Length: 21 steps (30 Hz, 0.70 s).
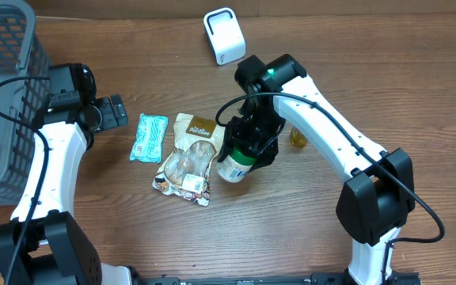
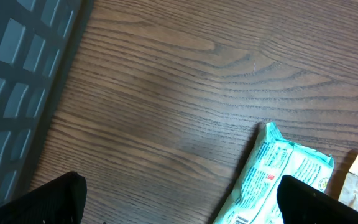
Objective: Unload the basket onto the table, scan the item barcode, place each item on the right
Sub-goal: 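Lift the jar with the right gripper and tilt it sideways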
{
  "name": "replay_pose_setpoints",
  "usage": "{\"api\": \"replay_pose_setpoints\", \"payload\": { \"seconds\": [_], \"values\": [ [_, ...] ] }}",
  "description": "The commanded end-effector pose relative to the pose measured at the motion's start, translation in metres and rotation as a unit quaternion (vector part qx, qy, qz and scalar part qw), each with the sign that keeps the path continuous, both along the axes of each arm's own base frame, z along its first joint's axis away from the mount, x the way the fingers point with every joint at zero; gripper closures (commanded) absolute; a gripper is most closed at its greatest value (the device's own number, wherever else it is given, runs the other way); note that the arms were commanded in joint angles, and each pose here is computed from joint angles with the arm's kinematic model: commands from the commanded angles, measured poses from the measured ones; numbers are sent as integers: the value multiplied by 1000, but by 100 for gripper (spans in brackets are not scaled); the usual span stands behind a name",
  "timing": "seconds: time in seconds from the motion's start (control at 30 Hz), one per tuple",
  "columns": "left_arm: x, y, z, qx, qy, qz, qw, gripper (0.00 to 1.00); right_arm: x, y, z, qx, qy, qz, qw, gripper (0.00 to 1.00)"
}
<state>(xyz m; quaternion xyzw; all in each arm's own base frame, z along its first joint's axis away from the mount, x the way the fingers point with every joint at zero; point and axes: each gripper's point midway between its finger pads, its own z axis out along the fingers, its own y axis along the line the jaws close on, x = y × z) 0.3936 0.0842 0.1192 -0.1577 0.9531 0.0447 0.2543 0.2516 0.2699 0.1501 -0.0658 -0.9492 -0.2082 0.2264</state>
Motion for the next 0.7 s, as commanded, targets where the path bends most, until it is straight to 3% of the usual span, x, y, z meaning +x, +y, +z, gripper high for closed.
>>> {"api": "replay_pose_setpoints", "payload": {
  "seconds": [0.0,0.67],
  "values": [
    [6,-1,14,8,-17,-7,1000,1,-9,20,30,81,36,-13,996,67],
    [6,-1,14,8,-17,-7,1000,0,-13,27,39,107,55,-18,993,67]
  ]
}}
